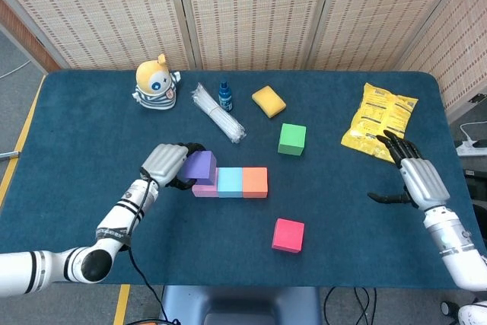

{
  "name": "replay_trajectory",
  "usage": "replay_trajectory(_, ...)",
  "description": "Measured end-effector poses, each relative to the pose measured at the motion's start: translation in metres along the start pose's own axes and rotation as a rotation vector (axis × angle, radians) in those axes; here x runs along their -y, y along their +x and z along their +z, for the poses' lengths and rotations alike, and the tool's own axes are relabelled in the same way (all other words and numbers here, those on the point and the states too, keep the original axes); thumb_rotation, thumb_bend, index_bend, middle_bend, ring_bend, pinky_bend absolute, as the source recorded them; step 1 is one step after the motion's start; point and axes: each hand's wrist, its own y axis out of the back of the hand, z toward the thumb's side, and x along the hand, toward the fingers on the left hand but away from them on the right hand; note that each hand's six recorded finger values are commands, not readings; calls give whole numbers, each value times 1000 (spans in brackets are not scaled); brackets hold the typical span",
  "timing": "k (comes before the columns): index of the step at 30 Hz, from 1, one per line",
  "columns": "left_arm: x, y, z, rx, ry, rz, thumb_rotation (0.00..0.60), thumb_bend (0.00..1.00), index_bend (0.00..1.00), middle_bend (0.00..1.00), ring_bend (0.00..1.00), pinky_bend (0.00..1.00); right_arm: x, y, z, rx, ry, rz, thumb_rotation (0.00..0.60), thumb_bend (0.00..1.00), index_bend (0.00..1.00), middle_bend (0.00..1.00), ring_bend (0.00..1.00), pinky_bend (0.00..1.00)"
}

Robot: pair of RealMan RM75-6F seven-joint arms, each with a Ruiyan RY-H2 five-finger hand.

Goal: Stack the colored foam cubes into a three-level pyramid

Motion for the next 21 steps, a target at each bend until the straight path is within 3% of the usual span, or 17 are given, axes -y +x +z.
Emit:
replay_trajectory(11,11,25,34,-118,76,-30,600,351,293,464,424,334,0,3,-6,3,-9,-1,600,171,0,78,34,148)
replay_trajectory(21,16,28,49,-137,102,-46,600,350,224,414,410,330,3,3,-8,-3,-16,10,600,171,0,78,34,149)
